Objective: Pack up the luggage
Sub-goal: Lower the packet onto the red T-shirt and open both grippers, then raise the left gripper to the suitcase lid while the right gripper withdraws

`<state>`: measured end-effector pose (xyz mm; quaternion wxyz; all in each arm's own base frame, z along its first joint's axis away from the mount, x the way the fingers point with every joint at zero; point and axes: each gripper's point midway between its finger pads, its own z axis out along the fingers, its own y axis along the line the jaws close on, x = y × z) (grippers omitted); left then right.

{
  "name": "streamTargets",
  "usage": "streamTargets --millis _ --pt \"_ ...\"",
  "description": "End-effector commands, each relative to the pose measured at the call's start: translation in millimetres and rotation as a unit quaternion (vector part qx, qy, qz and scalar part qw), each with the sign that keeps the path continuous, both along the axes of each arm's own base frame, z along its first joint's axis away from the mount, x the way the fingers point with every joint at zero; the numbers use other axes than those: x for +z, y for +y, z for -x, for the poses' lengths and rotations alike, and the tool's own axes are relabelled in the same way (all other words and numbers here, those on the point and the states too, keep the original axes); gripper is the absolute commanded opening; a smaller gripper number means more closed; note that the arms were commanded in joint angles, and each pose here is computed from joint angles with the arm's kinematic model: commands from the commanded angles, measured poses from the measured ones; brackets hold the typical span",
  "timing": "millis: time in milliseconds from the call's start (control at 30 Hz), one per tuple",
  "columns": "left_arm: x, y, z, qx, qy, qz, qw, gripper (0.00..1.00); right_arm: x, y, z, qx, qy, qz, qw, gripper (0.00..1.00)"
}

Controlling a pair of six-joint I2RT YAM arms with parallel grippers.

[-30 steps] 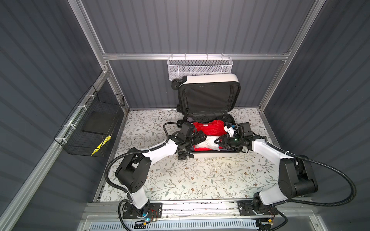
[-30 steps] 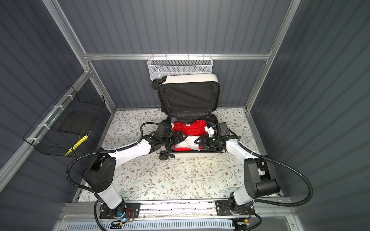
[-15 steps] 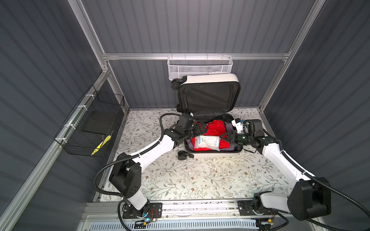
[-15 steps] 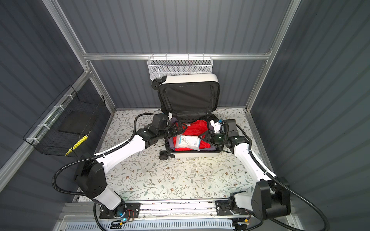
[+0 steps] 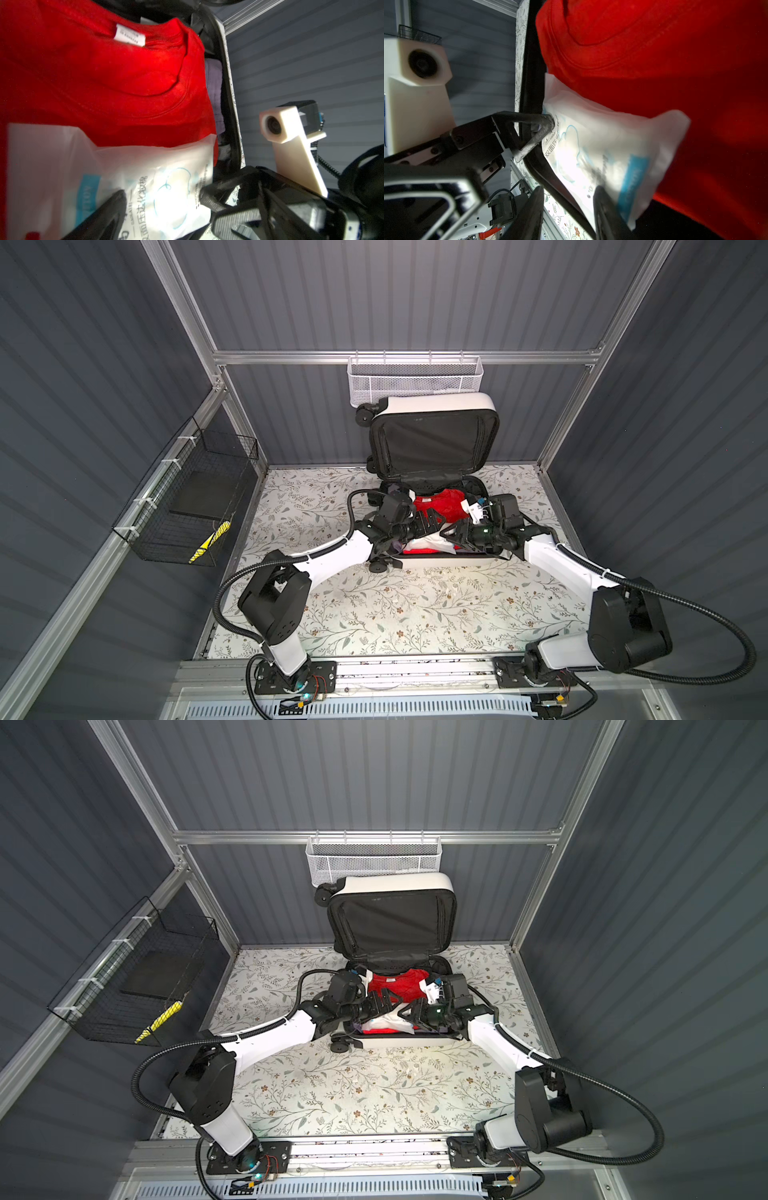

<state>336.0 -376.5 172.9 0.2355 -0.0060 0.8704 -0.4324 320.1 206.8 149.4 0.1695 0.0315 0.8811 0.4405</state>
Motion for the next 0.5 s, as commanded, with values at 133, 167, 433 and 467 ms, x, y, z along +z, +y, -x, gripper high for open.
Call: streamTargets --millis 133,167,433,467 --pt "-9.5 -2.2 -0.6 -0.001 0.006 -0.001 1.0 1.0 -9.8 -6.4 -7.3 -0.02 0.004 0.007 1.0 0.44" --pt "-7.3 -2.5 -1.0 -0.003 0.003 -0.003 1.0 1.0 -6.5 -6.8 -7.3 -0.02 0.001 0.007 1.0 0.45" --pt "45.2 15.8 -8.0 -0.004 -0.057 -0.048 0.997 1.0 38.3 -10.5 8.5 -0.017 -0.039 0.0 0.999 0.58" --pt "53.7 19.9 -9.4 -0.003 -0.064 -0.05 0.997 1.0 43.1 -10.4 13.5 -0.015 -0.045 -0.001 0.999 0.58"
